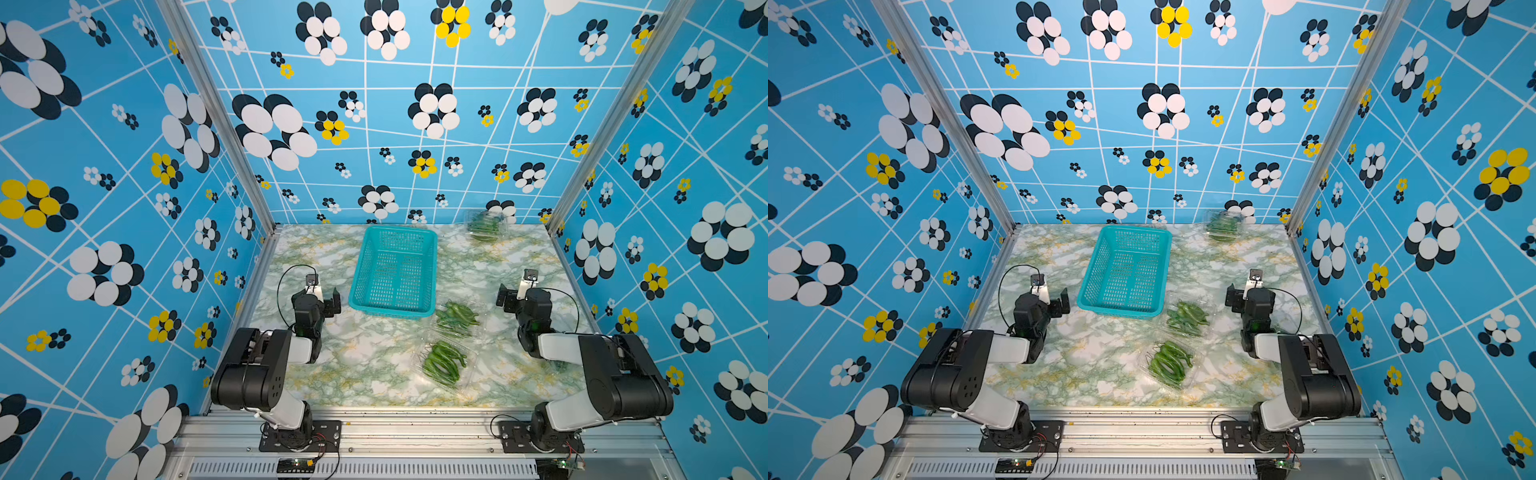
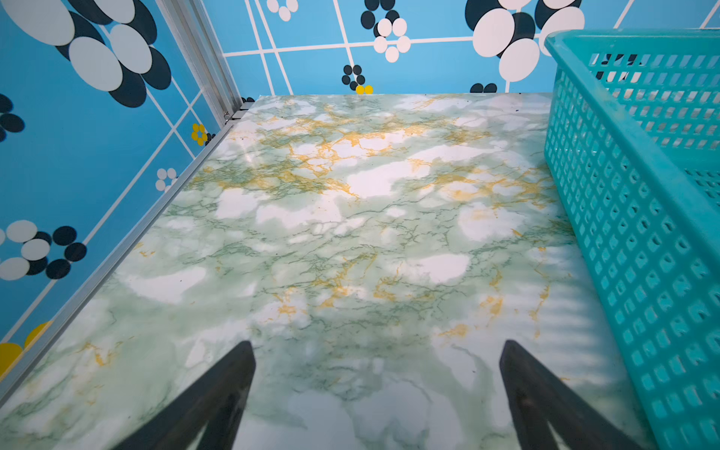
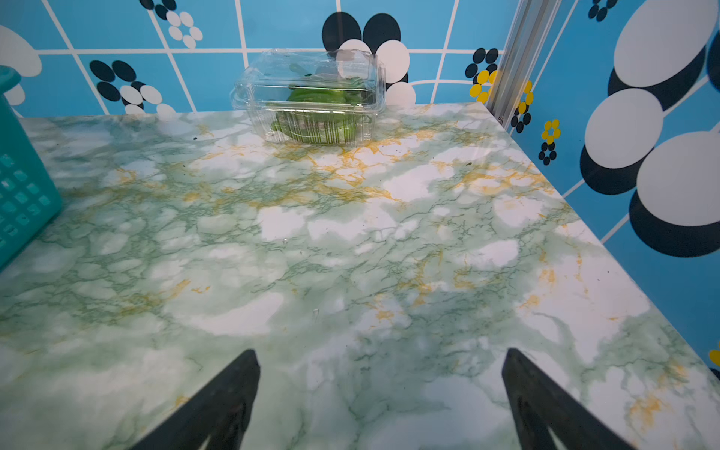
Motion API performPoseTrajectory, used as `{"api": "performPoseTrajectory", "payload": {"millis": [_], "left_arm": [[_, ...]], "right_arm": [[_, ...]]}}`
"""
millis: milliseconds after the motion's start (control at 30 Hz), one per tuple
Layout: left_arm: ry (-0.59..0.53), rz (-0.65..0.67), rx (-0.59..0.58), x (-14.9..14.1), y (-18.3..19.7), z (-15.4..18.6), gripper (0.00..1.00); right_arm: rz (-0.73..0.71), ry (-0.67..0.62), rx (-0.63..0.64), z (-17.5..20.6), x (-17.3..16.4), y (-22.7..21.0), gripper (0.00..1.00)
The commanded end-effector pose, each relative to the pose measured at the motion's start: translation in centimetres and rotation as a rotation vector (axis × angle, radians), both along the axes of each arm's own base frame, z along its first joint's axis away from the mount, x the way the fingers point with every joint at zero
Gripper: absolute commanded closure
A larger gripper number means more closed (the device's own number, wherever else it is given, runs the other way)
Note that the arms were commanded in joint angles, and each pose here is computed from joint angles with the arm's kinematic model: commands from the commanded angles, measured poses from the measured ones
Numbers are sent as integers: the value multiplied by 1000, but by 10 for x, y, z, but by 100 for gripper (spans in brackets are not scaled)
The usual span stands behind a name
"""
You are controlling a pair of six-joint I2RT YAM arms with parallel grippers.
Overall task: Take small green peppers out of containers
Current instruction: Move the basket to the center of the board.
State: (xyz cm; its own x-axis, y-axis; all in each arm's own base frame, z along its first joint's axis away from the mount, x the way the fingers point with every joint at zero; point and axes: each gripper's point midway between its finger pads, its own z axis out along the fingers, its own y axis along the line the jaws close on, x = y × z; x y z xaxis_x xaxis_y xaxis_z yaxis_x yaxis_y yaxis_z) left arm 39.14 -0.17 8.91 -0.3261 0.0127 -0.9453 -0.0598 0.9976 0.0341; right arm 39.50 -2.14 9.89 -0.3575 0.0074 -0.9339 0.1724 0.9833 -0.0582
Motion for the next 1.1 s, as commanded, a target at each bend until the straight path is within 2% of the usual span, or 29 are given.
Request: {"api": "performPoseTrajectory", "payload": {"millis": [0,767,967,1067], "left_arm": [[-26,-10,6,5,0,10,0],[-26,-11,4,5,0,10,0],[9,20,14,8,4,29,0],[19,40,31,7,5,42,0]], "right_arm": [[8,22,9,-6,-2,1,1],[-2,23,8,-3,-1,-1,1],[23,130,12,13,8,4,1],[30,144,20,30,9,6,1]]}}
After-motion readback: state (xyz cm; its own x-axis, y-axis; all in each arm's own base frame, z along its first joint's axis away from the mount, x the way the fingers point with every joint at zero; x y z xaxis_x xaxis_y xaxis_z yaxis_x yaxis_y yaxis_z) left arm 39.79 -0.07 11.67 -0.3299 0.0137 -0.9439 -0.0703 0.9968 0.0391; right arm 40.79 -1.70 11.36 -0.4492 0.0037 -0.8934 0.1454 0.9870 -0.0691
